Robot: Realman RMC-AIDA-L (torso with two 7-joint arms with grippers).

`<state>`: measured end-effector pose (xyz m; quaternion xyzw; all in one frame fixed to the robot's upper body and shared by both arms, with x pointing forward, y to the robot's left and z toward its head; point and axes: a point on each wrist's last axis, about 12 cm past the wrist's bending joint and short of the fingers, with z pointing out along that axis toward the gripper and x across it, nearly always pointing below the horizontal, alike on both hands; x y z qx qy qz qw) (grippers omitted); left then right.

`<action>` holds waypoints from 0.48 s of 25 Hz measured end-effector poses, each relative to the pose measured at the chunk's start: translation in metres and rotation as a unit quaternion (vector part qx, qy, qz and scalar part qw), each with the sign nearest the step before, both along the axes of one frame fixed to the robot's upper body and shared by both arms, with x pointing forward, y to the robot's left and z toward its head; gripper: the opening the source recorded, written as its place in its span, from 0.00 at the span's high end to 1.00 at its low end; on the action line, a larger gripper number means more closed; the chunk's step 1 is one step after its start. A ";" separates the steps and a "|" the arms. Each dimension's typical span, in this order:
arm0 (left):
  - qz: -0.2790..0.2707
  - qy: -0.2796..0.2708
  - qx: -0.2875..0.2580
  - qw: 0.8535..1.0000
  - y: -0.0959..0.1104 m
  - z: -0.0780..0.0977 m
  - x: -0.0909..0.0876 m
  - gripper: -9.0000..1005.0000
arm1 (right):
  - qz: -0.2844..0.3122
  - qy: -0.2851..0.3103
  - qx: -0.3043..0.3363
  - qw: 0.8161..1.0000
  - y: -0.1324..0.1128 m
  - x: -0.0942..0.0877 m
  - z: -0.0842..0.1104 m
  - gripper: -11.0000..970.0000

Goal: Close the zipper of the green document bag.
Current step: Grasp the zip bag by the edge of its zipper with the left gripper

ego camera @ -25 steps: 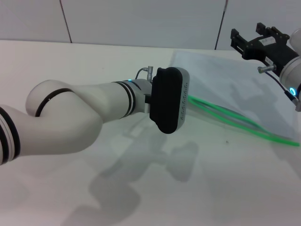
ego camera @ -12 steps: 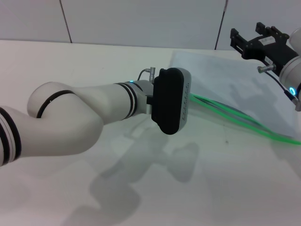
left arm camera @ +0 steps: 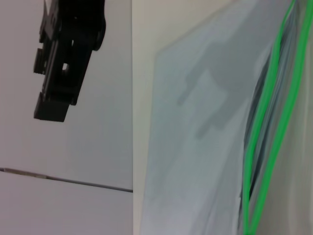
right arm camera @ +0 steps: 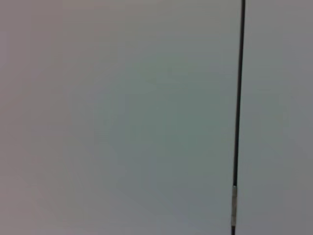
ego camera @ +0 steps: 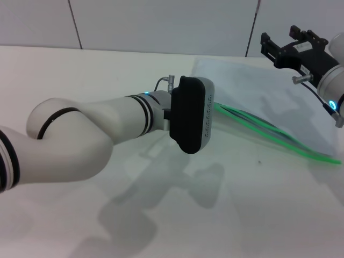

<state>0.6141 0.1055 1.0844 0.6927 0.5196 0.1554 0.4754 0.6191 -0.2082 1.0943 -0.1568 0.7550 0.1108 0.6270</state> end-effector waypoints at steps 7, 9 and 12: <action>0.011 0.005 -0.028 1.000 0.005 -0.002 -0.010 0.94 | 0.031 -0.001 0.026 0.999 0.015 -0.005 0.009 0.28; 0.020 0.006 -0.049 0.999 0.007 0.001 -0.014 0.94 | 0.031 -0.005 0.031 0.999 0.017 -0.007 0.013 0.29; 0.031 0.006 -0.076 0.997 0.009 0.006 -0.017 0.94 | 0.030 -0.011 0.041 0.999 0.016 -0.011 0.018 0.31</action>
